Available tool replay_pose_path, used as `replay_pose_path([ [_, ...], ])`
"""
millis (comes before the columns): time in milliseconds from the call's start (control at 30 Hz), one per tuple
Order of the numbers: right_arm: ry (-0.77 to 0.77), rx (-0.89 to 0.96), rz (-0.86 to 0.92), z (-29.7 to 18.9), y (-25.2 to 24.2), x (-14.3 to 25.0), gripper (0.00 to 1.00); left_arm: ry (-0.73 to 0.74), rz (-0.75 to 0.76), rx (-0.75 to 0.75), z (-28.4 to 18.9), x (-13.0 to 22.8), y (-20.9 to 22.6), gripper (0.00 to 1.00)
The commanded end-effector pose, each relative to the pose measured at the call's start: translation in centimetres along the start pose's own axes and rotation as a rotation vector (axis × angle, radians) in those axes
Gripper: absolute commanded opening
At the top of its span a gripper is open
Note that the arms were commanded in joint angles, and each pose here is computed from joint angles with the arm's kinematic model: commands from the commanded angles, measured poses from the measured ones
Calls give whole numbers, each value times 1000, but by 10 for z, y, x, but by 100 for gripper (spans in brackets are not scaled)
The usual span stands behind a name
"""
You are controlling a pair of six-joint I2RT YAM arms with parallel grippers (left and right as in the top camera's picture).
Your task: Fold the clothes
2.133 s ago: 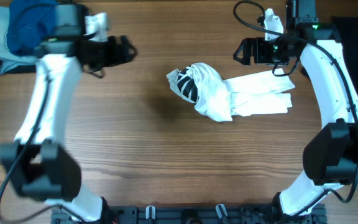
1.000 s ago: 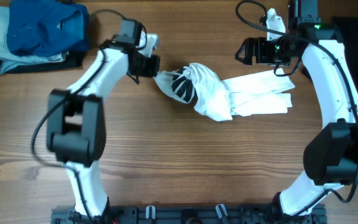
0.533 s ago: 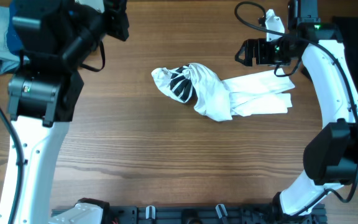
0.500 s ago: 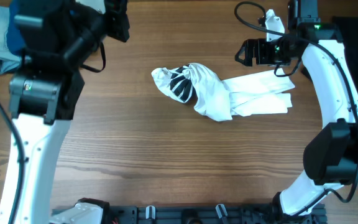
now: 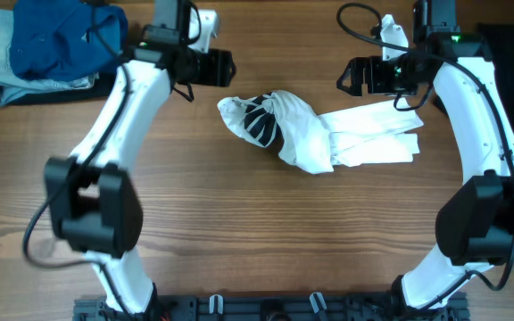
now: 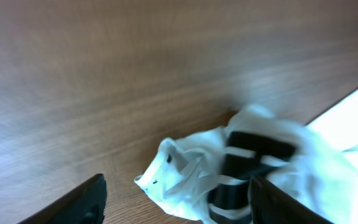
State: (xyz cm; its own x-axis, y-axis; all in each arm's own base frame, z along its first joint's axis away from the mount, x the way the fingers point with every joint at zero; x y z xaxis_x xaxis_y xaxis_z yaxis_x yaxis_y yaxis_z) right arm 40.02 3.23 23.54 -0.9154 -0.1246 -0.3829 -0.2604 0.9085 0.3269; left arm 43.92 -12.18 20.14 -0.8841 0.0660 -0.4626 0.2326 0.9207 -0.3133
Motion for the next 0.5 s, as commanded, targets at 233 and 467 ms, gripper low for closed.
replay_pose_path([
  [233, -25, -3, -38, -13, 6, 0, 99, 217, -106, 6, 74, 37, 20, 69],
  [467, -30, -3, -40, -13, 6, -1, 99, 284, -118, 2, 88, 52, 18, 71],
])
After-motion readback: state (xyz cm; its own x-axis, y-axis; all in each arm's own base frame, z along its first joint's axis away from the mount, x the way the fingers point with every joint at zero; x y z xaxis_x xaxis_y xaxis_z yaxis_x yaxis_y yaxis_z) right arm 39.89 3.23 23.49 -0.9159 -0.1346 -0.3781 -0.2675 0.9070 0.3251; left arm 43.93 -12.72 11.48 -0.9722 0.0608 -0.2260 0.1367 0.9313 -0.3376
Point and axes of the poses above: each gripper's point midway between its finger pads, its own z axis out along the fingers, its own y axis along the line the jaws close on, x = y × z, the point moved 9 cm from there along -z, back along the fingers, and after that the axes turned 3 degrees about -z, right-handed, at the moved point
